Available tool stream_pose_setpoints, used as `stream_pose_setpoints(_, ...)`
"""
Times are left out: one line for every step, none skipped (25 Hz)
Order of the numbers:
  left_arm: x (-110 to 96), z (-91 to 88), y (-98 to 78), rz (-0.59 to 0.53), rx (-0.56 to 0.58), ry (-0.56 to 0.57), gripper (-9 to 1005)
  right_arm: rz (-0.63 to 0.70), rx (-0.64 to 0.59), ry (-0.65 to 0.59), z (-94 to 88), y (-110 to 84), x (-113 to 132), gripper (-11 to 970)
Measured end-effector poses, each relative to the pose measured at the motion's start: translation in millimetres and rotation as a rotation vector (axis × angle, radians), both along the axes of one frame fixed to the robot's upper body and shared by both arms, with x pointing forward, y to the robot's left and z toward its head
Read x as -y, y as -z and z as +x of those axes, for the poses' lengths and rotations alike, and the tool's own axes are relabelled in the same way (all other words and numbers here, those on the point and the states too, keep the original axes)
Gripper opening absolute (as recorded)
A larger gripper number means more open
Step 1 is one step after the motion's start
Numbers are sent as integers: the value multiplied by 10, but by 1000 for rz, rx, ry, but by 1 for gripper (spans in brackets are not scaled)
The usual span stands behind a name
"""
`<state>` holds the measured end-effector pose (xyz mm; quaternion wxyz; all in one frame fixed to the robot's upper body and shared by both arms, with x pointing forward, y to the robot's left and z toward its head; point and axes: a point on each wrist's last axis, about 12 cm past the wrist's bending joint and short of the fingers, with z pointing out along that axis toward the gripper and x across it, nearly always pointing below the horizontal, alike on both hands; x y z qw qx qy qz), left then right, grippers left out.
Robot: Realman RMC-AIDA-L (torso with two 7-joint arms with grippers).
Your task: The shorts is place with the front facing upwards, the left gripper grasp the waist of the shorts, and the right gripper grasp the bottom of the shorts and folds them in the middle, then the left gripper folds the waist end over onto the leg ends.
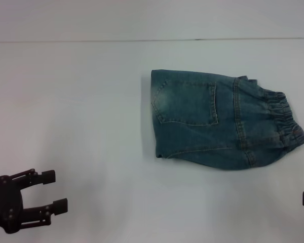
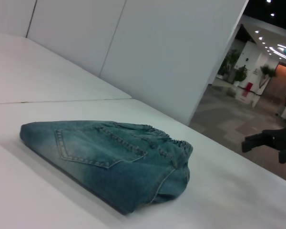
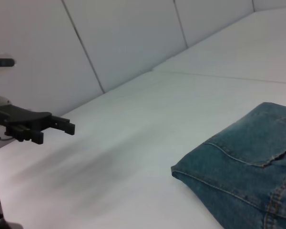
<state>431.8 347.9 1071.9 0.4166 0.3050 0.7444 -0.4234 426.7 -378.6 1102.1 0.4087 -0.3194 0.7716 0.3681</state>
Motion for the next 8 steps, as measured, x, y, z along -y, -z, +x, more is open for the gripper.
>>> stream_pose_setpoints(4,4,-1,-2,-2,1,860,-1,4,-5,6,1,-10,699)
stream_pose_setpoints(7,9,-3,-3,-2,2,860,0,6,-10,11,3,-21,737)
stream_pose_setpoints(12,15,-4,-4,-3,3,860,-1,13,-19,20,6,-40,775)
stream_pose_setpoints(17,21,-4,-4,-2,5,860,-1,13,-19,20,6,-40,812)
stream_pose_setpoints(21,24,-4,-4,-3,6,860,-1,17,-22,21,8,-45,850)
stream_pose_setpoints(24,26,-4,-4,-3,6,860,-2,20,-24,23,9,-49,850)
stream_pose_setpoints(29,28,-1,-4,-3,6,860,-2,22,-26,25,10,-51,850)
stream_pose_setpoints(31,30,1,-4,-3,6,860,-3,25,-28,26,9,-52,850)
